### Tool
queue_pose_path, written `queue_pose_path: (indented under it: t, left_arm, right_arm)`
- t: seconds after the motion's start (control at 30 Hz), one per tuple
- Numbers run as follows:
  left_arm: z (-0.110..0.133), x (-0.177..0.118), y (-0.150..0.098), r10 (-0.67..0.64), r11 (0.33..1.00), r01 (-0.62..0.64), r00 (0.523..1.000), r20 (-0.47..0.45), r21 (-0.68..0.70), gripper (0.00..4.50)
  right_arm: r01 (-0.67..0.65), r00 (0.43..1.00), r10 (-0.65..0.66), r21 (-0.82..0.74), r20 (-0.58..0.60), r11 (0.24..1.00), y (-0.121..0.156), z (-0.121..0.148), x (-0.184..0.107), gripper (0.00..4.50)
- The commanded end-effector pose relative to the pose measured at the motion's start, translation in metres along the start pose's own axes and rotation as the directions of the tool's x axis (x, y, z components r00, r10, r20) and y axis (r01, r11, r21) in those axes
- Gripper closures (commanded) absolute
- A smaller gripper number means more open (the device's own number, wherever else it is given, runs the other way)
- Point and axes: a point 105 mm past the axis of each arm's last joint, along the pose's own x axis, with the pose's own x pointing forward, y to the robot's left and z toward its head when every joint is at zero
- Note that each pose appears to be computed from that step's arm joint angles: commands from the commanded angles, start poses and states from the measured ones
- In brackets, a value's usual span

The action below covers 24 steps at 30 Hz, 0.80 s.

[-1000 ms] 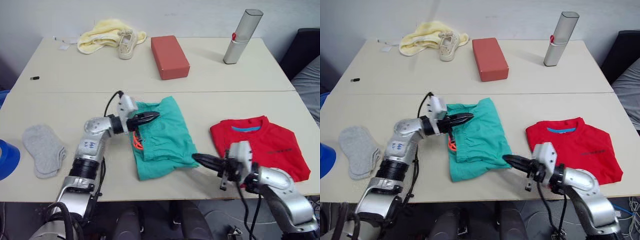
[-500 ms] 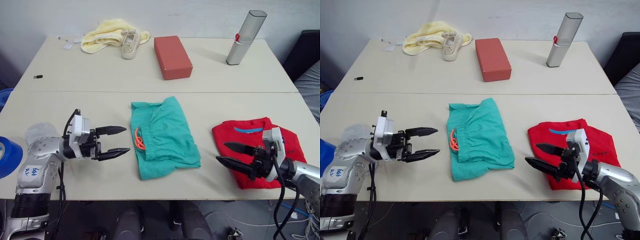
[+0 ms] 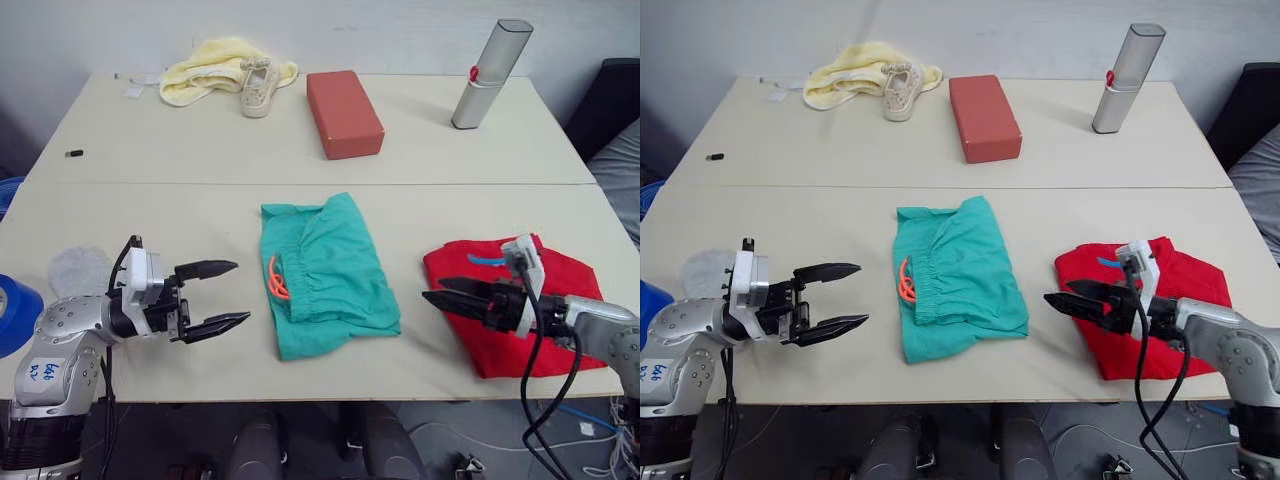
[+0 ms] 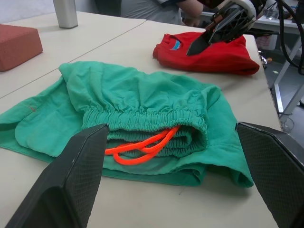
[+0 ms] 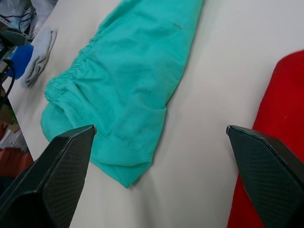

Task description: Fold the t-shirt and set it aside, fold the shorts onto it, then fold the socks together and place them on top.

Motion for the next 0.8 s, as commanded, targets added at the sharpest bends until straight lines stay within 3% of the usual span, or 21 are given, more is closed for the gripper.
queue_pose_path:
  t: [0.03,0.23,0.3,0.63,0.8]
  left_arm:
    - [0.011,-0.001,0.0,-0.003,0.999,0.002,1.0,0.022,0.039,0.03]
    - [0.012,0.002,0.0,-0.01,0.999,0.008,1.0,0.026,0.042,0.03]
    - [0.013,0.003,-0.001,-0.014,0.999,0.013,1.0,0.027,0.046,0.03]
    - [0.015,0.006,-0.003,-0.025,0.998,0.023,0.999,0.027,0.054,0.03]
    - [0.014,0.006,-0.003,-0.025,0.998,0.024,0.999,0.026,0.06,0.03]
  right_arm:
    - [-0.027,1.0,0.027,0.012,0.001,1.0,0.005,0.004,0.004,0.0]
    - [-0.033,0.998,0.038,0.08,-0.058,0.996,0.004,-0.003,0.017,0.0]
    - [0.005,0.991,0.007,0.093,-0.135,0.996,0.001,-0.011,0.022,0.0]
    - [-0.044,0.978,0.102,0.302,-0.18,0.952,0.013,-0.009,0.058,0.0]
    - [-0.094,0.978,0.154,0.36,-0.142,0.928,0.024,0.004,0.086,0.0]
